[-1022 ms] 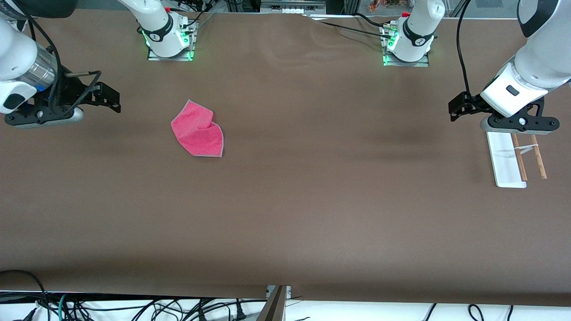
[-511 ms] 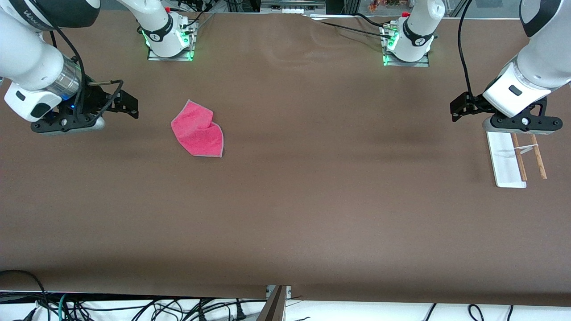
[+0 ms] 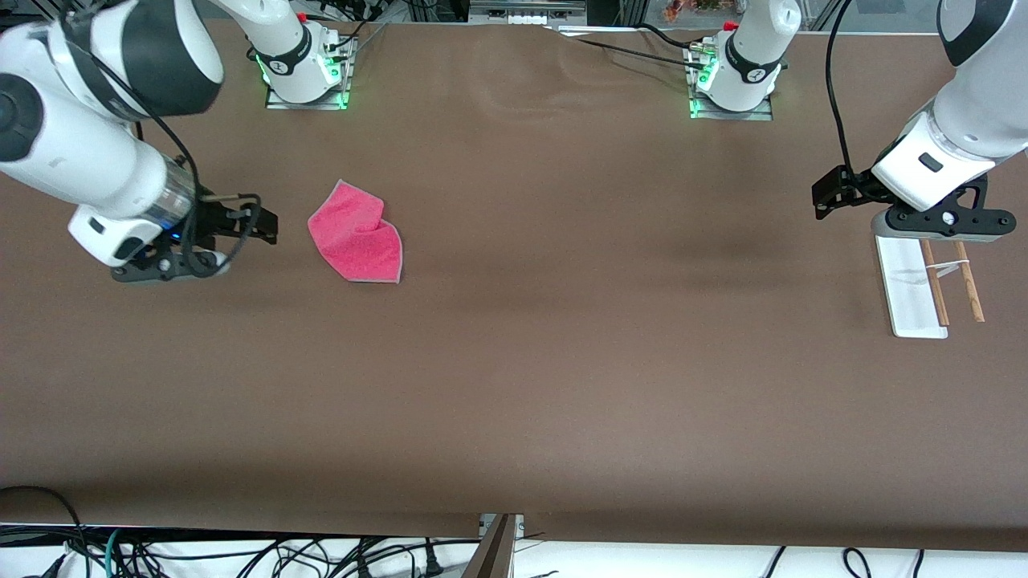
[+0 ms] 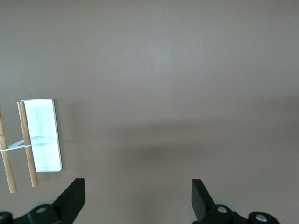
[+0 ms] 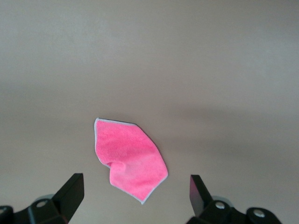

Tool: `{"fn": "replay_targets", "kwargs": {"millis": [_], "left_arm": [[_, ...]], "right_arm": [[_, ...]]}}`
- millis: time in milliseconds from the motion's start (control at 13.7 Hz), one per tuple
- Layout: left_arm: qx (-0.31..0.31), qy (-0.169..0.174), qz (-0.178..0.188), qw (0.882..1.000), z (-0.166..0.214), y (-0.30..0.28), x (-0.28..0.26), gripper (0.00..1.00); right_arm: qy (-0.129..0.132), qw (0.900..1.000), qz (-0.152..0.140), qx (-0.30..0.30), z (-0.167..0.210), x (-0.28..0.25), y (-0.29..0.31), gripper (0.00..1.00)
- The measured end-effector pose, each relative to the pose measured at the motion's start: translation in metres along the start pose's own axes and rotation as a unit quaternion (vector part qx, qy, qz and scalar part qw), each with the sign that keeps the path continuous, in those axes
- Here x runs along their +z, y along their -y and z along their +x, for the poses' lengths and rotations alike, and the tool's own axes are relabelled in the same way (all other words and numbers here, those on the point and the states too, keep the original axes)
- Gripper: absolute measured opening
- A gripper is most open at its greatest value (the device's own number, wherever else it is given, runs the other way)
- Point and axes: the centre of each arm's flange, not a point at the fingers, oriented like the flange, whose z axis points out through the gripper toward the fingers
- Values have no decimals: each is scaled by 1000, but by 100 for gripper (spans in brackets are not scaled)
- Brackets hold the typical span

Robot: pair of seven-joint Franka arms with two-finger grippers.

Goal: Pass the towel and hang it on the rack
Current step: 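Move the right gripper over the pink towel and lower it, then close the right gripper on the pink towel's edge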

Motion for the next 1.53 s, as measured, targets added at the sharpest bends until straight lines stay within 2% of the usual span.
{"fn": "replay_targets", "kwargs": {"millis": [219,438,876,1241,1533], "left_arm": [[0,0,0,1000,0,0,0,100],[-1,0,0,1000,0,1,0,100],[-1,0,0,1000,0,1,0,100],[-1,0,0,1000,0,1,0,100],[-1,0,0,1000,0,1,0,100]], "right_arm": [[6,1000,-3,1,21,50,25,100],[-1,1000,-5,0,38,120,59,100],[-13,1000,-9,16,29,268,103,100],[-1,999,-16,39,3,311,115,100],[-6,999,-16,41,-14,333,109,96]]}}
